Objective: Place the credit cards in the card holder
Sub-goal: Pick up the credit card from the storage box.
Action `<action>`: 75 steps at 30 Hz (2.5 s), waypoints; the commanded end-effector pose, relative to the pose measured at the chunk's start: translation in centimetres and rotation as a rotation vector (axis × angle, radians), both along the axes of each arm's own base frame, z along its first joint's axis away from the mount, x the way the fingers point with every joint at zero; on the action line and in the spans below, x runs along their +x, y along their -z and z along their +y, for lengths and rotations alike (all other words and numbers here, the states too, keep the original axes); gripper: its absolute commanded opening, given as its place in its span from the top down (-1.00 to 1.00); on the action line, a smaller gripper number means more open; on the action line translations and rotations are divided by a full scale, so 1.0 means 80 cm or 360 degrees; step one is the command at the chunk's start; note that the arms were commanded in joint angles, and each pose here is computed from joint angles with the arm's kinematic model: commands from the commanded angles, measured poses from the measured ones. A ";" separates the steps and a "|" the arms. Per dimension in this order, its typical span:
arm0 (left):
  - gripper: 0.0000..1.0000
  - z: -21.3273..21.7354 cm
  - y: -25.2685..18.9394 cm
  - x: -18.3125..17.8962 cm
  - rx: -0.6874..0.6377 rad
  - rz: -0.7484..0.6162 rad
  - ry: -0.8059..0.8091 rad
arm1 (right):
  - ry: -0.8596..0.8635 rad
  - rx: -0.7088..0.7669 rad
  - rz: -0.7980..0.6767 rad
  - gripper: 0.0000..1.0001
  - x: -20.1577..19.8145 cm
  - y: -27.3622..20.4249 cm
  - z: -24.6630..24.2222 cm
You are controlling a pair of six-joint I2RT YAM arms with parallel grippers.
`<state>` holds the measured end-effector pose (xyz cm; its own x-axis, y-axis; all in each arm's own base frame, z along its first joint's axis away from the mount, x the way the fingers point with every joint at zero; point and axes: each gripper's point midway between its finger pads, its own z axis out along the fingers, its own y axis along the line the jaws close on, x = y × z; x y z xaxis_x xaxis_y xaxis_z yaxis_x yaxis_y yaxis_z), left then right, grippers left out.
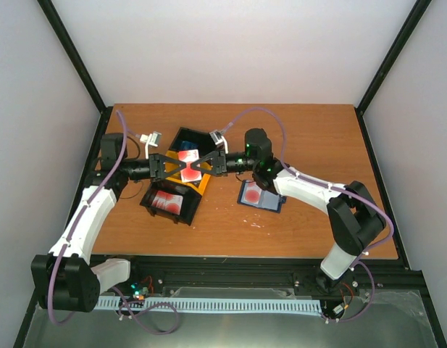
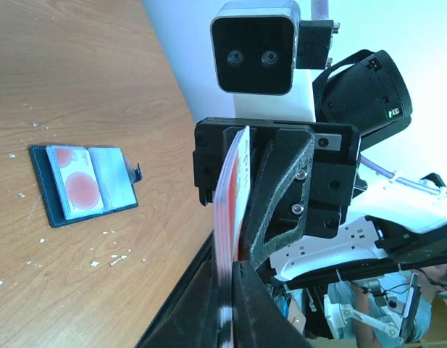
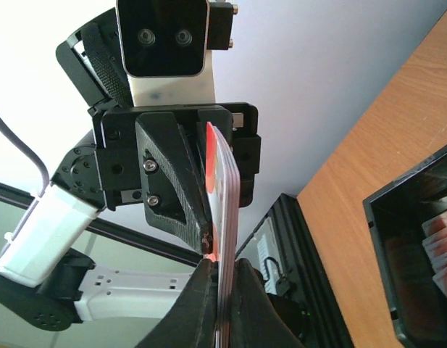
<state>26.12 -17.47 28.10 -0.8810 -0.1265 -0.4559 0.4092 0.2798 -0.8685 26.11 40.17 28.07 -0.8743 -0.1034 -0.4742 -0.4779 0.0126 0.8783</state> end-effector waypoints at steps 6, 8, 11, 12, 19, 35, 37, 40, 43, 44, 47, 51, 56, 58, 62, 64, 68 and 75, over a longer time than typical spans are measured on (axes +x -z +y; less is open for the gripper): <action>0.47 0.000 -0.010 -0.009 -0.0052 0.0012 0.0021 | 0.0030 0.0229 -0.0016 0.94 0.004 -0.051 -0.025; 0.45 0.000 -0.007 -0.009 -0.0053 0.0030 0.0023 | 0.0005 0.0278 -0.0008 0.94 -0.002 -0.061 -0.029; 0.43 -0.002 -0.008 -0.012 -0.0079 0.0040 0.0049 | -0.0042 0.0347 0.0006 0.95 -0.012 -0.070 -0.034; 0.42 -0.003 -0.009 -0.014 -0.0096 0.0040 0.0066 | -0.0058 0.0361 0.0019 0.95 -0.016 -0.071 -0.036; 0.26 -0.006 -0.014 -0.030 -0.0179 0.0058 0.0185 | -0.0120 0.0382 0.0030 0.94 -0.027 -0.076 -0.038; 0.27 -0.006 0.002 -0.031 -0.0170 0.0125 0.0192 | -0.0279 0.0435 0.0069 0.94 -0.049 -0.081 -0.021; 0.27 -0.006 0.006 -0.027 -0.0146 0.0145 0.0169 | -0.0277 0.0395 0.0065 0.95 -0.050 -0.075 -0.015; 0.29 -0.005 0.014 -0.021 -0.0109 0.0166 0.0136 | -0.0281 0.0377 0.0059 0.94 -0.050 -0.074 -0.010; 0.35 -0.004 0.017 -0.019 -0.0090 0.0177 0.0124 | -0.0295 0.0366 0.0057 0.94 -0.051 -0.073 -0.006; 0.38 -0.004 0.018 -0.019 -0.0089 0.0180 0.0124 | -0.0298 0.0346 0.0062 0.94 -0.051 -0.069 -0.004; 0.44 -0.005 0.017 -0.018 -0.0085 0.0181 0.0126 | -0.0310 0.0286 0.0063 0.94 -0.052 -0.059 0.004; 0.43 -0.006 0.012 -0.022 -0.0108 0.0163 0.0164 | -0.0303 0.0201 0.0065 0.94 -0.049 -0.045 0.013; 0.46 -0.008 -0.002 -0.032 -0.0189 0.0132 0.0238 | -0.0249 0.0160 0.0072 0.94 -0.038 -0.034 0.018; 0.54 -0.009 -0.008 -0.034 -0.0205 0.0107 0.0253 | -0.0221 0.0145 0.0087 0.94 -0.034 -0.029 0.020; 0.90 -0.008 -0.011 -0.034 -0.0200 0.0078 0.0239 | -0.0155 0.0120 0.0121 0.94 -0.024 -0.021 0.020; 0.99 -0.007 -0.005 -0.030 -0.0180 0.0106 0.0199 | -0.0078 0.0123 0.0143 0.91 -0.013 -0.017 0.014; 0.99 -0.006 0.006 -0.026 -0.0165 0.0160 0.0161 | 0.0074 0.0165 0.0191 0.89 0.009 -0.016 -0.005; 0.99 -0.006 -0.004 -0.026 -0.0172 0.0133 0.0173 | 0.0138 0.0214 0.0234 0.94 0.019 -0.019 -0.026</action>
